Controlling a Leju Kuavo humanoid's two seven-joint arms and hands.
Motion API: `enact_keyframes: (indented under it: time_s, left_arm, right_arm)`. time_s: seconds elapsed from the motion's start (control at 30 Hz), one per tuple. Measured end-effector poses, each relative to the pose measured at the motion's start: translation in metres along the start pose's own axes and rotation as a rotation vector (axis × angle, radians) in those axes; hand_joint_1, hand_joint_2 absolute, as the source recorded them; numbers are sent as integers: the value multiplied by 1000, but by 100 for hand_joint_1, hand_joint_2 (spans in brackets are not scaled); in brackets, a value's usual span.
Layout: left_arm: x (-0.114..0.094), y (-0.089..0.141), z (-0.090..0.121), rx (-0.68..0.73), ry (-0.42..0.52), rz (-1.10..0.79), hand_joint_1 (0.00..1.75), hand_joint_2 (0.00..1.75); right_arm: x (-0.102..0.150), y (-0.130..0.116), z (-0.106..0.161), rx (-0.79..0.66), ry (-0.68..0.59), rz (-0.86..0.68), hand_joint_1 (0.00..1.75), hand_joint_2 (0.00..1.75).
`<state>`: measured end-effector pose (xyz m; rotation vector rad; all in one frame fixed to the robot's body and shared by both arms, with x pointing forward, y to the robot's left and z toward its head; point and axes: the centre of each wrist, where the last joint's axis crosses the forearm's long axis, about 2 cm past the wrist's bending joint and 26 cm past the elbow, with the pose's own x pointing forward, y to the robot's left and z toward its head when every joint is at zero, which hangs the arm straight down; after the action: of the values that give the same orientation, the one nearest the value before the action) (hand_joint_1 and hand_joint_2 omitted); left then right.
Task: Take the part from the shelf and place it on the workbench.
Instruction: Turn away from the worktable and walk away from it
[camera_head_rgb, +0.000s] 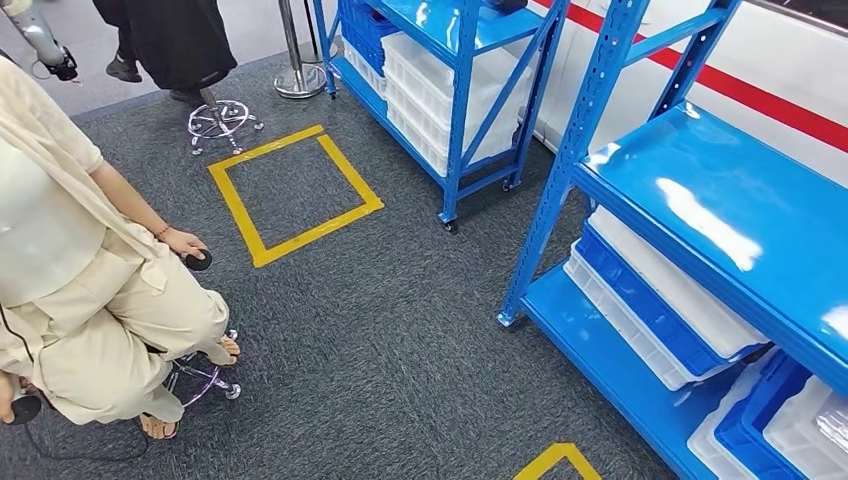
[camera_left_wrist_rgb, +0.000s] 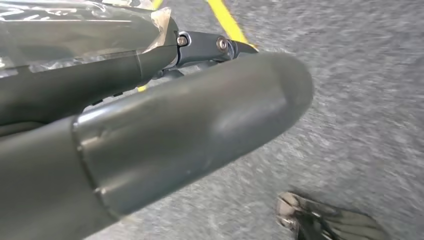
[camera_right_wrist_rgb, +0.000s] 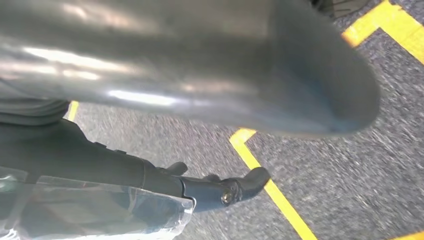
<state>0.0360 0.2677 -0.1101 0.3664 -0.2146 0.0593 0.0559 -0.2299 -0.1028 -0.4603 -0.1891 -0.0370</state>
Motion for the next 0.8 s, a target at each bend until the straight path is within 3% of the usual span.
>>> enact_keyframes:
  time_s: [0.8]
  left_arm:
    - [3, -7, 3, -14, -19, -4, 0, 0]
  right_arm:
    - [3, -5, -4, -12, -6, 0, 0, 0]
